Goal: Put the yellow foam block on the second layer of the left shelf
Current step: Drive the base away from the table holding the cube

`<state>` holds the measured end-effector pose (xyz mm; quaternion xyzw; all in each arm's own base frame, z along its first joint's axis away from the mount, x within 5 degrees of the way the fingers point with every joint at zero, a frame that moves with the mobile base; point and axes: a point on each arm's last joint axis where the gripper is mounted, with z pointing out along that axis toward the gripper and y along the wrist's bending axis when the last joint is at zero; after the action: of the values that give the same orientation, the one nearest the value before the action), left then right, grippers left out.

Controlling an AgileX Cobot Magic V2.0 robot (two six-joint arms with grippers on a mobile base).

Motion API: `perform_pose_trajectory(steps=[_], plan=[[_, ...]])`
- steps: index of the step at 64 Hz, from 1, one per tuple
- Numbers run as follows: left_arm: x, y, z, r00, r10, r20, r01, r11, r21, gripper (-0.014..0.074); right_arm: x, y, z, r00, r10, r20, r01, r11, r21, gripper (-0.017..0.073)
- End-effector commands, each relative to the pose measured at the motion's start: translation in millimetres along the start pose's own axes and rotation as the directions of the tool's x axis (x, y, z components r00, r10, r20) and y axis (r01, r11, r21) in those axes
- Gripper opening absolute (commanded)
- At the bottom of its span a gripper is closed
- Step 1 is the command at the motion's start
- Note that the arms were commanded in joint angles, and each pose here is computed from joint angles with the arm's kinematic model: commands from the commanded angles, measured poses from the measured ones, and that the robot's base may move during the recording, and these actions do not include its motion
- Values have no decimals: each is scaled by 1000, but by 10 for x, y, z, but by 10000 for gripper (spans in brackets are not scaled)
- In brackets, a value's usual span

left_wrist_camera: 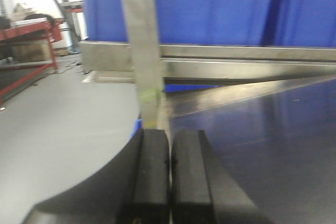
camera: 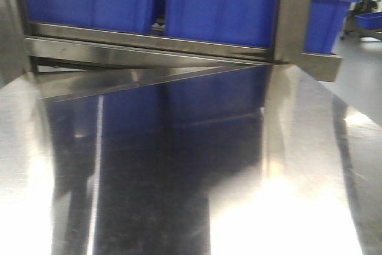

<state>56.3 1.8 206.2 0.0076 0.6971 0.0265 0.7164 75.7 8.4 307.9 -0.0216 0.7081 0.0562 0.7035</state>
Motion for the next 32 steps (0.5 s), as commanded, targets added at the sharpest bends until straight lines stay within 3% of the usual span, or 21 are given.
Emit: perform_pose_trajectory(steps=[1,32], plan=[[-2,-14,-11,997,-12,78,11,1000,15,136,-181,3,-18,993,-15,121,14,1000,4,505],[-2,-14,-11,997,-12,78,11,1000,15,136,-181,3,-18,993,-15,121,14,1000,4,505]])
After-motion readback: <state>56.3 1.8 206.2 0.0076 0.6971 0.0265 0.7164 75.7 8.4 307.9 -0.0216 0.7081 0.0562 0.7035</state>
